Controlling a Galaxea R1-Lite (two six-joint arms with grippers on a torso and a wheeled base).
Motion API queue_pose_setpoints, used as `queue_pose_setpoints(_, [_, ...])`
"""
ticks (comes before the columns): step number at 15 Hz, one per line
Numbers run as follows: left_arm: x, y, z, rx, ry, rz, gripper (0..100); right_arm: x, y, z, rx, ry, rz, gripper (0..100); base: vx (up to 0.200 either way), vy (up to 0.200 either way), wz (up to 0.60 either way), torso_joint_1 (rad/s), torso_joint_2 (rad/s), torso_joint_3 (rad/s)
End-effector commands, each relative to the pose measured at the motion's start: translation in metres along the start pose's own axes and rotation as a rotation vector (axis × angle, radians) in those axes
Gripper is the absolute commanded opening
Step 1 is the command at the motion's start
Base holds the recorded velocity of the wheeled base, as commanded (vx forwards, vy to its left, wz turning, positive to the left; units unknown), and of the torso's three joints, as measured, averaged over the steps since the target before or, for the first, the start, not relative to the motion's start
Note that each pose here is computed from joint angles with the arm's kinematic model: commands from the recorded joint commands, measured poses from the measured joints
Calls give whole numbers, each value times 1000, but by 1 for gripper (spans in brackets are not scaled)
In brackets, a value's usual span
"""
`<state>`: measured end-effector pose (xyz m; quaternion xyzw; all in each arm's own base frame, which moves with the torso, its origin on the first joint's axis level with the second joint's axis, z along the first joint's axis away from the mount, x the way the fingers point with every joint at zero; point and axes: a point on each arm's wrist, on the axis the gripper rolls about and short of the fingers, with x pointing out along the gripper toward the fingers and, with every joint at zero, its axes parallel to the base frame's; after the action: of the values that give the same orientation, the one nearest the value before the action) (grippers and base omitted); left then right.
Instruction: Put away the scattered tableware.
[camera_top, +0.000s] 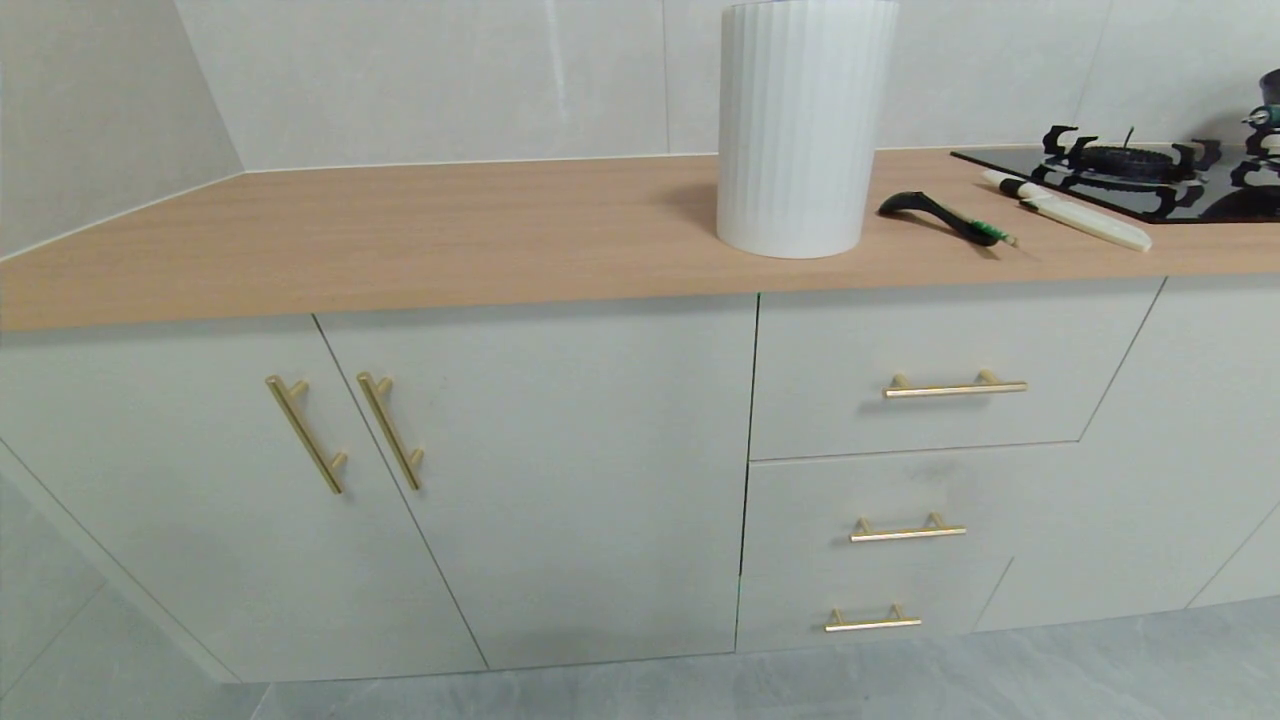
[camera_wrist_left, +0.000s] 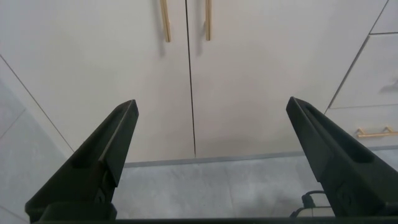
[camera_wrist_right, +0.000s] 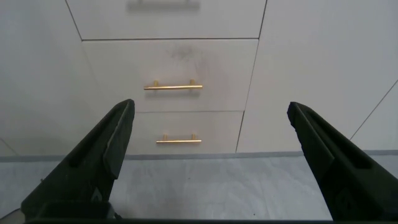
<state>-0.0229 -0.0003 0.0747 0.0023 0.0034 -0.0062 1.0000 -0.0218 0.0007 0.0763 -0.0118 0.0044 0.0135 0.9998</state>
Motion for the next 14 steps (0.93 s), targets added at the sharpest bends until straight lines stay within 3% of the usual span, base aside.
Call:
queue_pose_setpoints(1, [0, 0, 0, 0, 1, 0, 100, 1, 0, 15, 12, 1, 19, 100, 0, 0, 0, 0, 0, 0])
queue_pose_setpoints(2, [0, 0, 0, 0, 1, 0, 100, 1, -1, 38, 37, -20, 39, 100, 0, 0, 0, 0, 0, 0])
queue_pose_setpoints(3, [0, 0, 0, 0, 1, 0, 100, 13, -1, 69, 95, 37, 77, 100, 0, 0, 0, 0, 0, 0])
queue_pose_setpoints(6, [0, 0, 0, 0, 1, 0, 100, 72, 1, 100, 109, 287, 164, 100, 0, 0, 0, 0, 0, 0])
queue_pose_setpoints(8, [0, 0, 0, 0, 1, 0, 100, 127, 2, 100, 99, 498, 166, 100, 0, 0, 0, 0, 0, 0])
queue_pose_setpoints(10, [0, 0, 0, 0, 1, 0, 100, 181, 4, 87, 102, 650, 168, 100, 0, 0, 0, 0, 0, 0])
queue_pose_setpoints(14, [0, 0, 0, 0, 1, 0, 100, 261, 12, 43, 92, 748, 187, 100, 0, 0, 0, 0, 0, 0])
